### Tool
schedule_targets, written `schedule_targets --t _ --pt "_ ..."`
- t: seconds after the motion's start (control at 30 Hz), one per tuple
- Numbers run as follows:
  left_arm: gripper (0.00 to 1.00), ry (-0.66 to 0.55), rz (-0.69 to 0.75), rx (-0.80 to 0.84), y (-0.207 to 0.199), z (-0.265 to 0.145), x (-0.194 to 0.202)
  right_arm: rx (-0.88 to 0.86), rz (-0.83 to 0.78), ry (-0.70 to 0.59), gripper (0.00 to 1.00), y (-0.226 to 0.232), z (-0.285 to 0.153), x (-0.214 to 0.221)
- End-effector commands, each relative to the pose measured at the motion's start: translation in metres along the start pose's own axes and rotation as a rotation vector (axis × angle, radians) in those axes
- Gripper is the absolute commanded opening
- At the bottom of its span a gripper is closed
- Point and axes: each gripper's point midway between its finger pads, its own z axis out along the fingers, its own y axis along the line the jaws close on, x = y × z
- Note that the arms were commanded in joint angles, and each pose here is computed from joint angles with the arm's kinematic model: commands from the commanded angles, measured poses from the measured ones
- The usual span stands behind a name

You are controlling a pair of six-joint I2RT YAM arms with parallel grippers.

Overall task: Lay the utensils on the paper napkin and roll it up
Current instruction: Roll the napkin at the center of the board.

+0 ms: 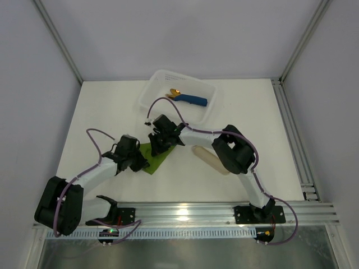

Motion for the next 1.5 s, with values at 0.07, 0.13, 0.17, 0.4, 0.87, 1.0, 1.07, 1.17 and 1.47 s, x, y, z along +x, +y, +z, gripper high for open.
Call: schedule_targets --t 0.07,0.13,0.17,0.4,0.87,1.0,1.07,1.17,1.47 --pt "0.01 -0.005 0.025 0.003 0.002 -0.008 0.005 0.016 -0.013 -0.016 0.04 -0.001 0.005 -0.007" --pt "0.01 -0.003 0.027 -0.011 0.005 -0.010 0.007 0.019 -0.015 -0.020 0.04 -0.001 0.004 -0.008" --pt "0.01 -0.008 0.026 -0.022 0.008 -0.010 0.007 0.020 -0.015 -0.021 0.04 0.000 0.003 -0.009" --pt "0.00 -0.018 0.004 -0.065 0.027 -0.006 0.013 0.022 -0.019 -0.019 0.04 0.000 0.002 -0.008" --pt "0.00 -0.002 -0.017 -0.073 0.039 -0.008 0.027 0.026 -0.031 -0.025 0.04 0.000 0.001 -0.011" --pt "0.00 -0.019 -0.015 -0.044 0.031 -0.017 0.023 0.029 -0.033 -0.024 0.04 0.000 0.000 -0.011" --pt "0.00 -0.030 -0.008 -0.027 0.026 -0.021 0.020 0.030 -0.032 -0.024 0.04 -0.001 0.000 -0.010" --pt "0.00 -0.078 0.004 -0.034 0.020 -0.027 0.006 0.031 -0.032 -0.021 0.04 -0.001 0.001 -0.010" --pt "0.01 -0.122 0.063 -0.044 -0.013 -0.024 -0.025 0.026 -0.040 -0.020 0.04 0.002 -0.001 -0.010"
